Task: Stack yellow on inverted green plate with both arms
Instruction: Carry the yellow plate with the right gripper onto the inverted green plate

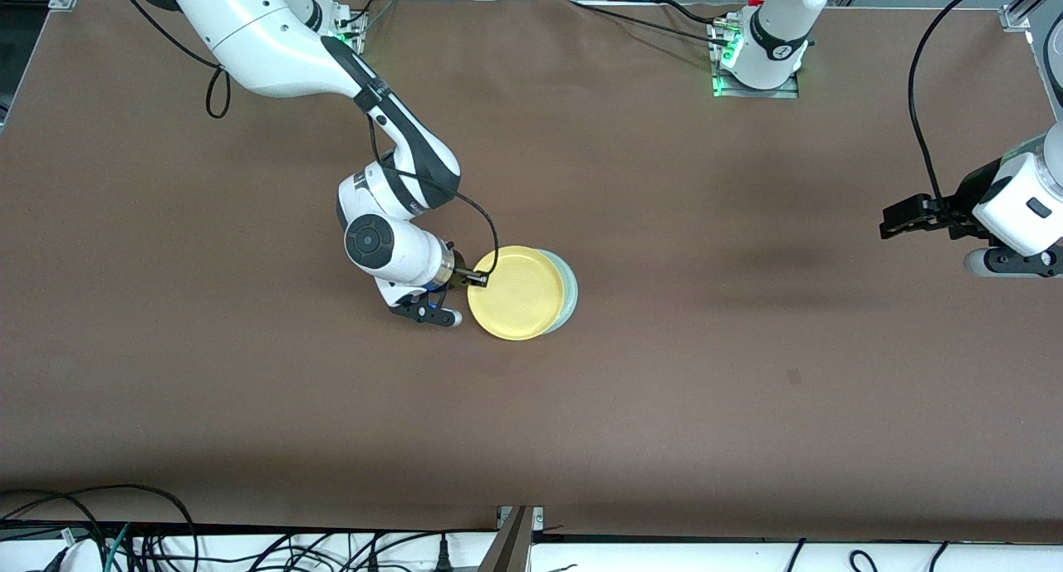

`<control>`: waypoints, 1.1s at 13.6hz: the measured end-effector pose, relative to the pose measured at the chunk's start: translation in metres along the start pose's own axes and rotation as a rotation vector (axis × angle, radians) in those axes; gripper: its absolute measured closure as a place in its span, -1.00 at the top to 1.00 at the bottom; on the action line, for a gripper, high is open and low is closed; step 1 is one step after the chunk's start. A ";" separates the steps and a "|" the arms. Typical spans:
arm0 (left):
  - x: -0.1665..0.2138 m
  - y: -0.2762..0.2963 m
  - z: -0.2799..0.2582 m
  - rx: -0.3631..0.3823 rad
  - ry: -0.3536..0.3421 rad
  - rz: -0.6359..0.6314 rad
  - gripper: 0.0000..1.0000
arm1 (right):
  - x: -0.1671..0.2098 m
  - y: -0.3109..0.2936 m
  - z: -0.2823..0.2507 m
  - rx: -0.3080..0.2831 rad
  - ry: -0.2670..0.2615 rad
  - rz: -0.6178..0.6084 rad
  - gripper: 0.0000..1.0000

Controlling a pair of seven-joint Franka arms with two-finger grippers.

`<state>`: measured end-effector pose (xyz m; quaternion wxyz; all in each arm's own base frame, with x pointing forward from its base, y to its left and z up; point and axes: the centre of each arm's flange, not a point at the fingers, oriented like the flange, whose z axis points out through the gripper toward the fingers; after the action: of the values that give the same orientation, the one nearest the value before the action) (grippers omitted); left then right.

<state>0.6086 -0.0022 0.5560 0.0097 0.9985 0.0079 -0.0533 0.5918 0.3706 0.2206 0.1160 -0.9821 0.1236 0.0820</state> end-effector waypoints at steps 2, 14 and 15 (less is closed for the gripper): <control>0.000 0.000 0.000 0.000 0.000 0.000 1.00 | -0.007 -0.007 0.005 -0.002 -0.003 -0.014 -0.95; 0.000 0.000 0.000 0.000 0.000 0.000 1.00 | 0.003 -0.016 -0.058 -0.010 0.073 -0.030 0.41; 0.000 0.000 0.000 0.000 0.000 0.001 1.00 | 0.012 -0.003 -0.094 -0.044 0.093 -0.022 0.64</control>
<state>0.6086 -0.0025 0.5560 0.0098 0.9985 0.0076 -0.0533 0.6163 0.3479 0.3095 0.0893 -0.9885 0.1161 0.0377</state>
